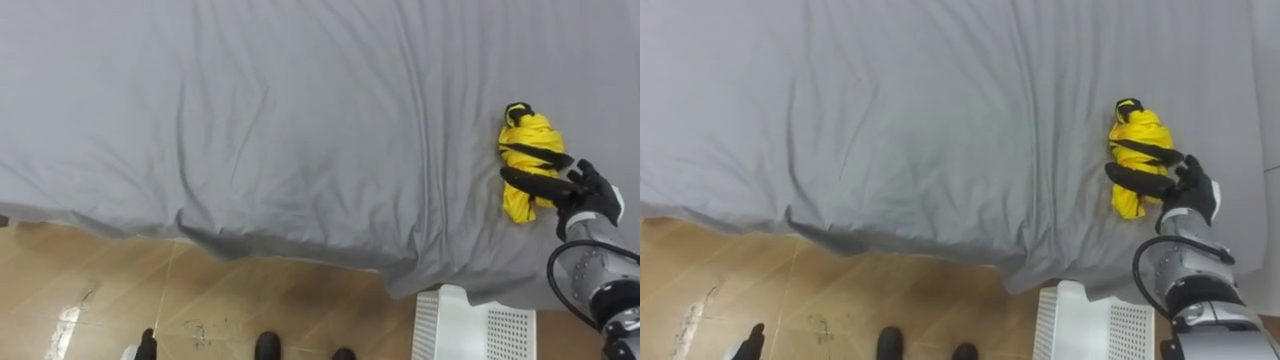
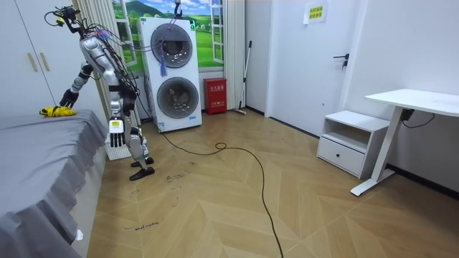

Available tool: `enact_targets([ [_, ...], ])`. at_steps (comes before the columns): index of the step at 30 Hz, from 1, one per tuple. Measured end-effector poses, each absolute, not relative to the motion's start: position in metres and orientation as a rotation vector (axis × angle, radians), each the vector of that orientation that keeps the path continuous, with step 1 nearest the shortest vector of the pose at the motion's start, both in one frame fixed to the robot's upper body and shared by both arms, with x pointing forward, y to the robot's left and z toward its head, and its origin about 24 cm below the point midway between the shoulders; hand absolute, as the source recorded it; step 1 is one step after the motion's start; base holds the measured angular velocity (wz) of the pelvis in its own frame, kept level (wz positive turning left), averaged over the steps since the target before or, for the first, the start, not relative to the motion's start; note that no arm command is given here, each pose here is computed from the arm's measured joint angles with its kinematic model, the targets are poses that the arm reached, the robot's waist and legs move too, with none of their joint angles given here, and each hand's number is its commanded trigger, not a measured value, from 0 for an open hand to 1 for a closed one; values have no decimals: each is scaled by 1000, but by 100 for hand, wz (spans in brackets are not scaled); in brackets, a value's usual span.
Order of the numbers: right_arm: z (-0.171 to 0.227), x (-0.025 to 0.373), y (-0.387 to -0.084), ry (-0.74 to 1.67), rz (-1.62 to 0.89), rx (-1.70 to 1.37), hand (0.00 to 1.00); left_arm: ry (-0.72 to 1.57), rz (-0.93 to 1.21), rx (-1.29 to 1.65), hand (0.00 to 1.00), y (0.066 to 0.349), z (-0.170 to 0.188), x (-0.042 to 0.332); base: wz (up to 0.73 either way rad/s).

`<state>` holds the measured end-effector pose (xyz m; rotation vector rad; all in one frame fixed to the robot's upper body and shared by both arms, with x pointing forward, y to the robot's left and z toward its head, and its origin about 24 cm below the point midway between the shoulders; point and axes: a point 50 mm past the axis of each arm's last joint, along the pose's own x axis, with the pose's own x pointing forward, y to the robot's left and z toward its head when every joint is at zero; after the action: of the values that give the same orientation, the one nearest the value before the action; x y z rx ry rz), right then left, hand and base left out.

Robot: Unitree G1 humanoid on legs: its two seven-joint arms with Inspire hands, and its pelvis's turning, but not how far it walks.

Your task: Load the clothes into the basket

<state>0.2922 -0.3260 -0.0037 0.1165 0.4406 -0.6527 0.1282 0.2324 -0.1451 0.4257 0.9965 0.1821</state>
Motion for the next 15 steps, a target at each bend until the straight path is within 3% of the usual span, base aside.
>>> enact_targets([
  [15,-16,277,-335,553,-699,11,0,1007,159,455,0,233,-145,130,-1],
])
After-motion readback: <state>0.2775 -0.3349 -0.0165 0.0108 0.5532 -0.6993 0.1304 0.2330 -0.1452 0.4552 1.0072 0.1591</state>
